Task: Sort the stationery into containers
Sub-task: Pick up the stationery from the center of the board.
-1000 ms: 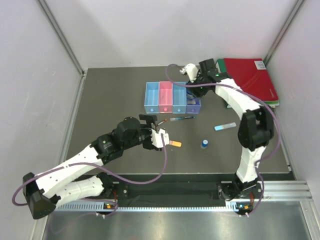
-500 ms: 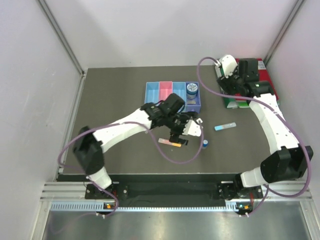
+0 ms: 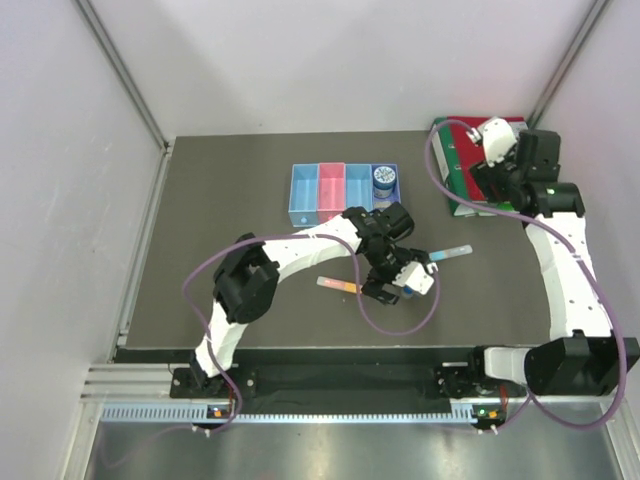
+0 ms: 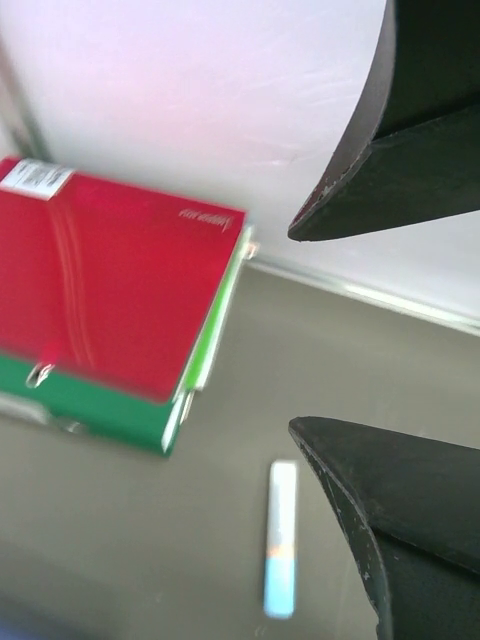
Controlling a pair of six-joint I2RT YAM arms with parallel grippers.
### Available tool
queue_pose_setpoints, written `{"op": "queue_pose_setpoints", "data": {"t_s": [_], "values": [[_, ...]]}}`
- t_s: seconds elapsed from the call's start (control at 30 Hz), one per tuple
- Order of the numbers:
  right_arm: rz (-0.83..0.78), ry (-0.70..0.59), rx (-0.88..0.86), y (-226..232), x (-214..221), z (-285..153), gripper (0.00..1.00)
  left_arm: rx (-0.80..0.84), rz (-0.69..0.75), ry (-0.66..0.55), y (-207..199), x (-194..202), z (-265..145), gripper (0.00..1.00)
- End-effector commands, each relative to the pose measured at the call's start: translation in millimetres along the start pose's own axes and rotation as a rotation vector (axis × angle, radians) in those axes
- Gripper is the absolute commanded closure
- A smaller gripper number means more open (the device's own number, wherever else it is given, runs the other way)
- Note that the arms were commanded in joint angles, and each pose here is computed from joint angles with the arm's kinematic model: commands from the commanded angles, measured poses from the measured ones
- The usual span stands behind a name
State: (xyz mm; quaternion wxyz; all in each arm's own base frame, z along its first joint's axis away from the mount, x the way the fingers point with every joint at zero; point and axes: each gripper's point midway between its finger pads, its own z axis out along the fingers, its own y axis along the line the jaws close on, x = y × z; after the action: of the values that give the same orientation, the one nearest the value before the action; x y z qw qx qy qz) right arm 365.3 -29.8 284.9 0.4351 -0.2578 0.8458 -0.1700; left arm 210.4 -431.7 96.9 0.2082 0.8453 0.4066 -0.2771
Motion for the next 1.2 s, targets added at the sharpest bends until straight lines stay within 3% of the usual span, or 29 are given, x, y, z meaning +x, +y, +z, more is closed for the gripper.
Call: {"op": "queue_pose_setpoints", "data": {"t_s": [0.0,0.63,0.93,1.17], "values": [[0.028,-0.001,0.073,-27.4,16.7,-19.7,0.29,0.010,0.070,-0.033,5.0,-13.6,5.2,0.03],[0.116,0.018,0.105,-45.7,55.2,-42.6,0.29,-0.050,0.110,-0.059,38.8,-14.3,32.7,0.10],[0.130,0.009,0.108,-45.8,57.0,-41.0,0.30,-0.040,0.120,-0.061,37.6,-16.1,33.4,0.35],[0.138,0.008,0.108,-45.5,58.7,-39.7,0.31,-0.022,0.121,-0.056,35.6,-16.1,36.8,0.41]]}}
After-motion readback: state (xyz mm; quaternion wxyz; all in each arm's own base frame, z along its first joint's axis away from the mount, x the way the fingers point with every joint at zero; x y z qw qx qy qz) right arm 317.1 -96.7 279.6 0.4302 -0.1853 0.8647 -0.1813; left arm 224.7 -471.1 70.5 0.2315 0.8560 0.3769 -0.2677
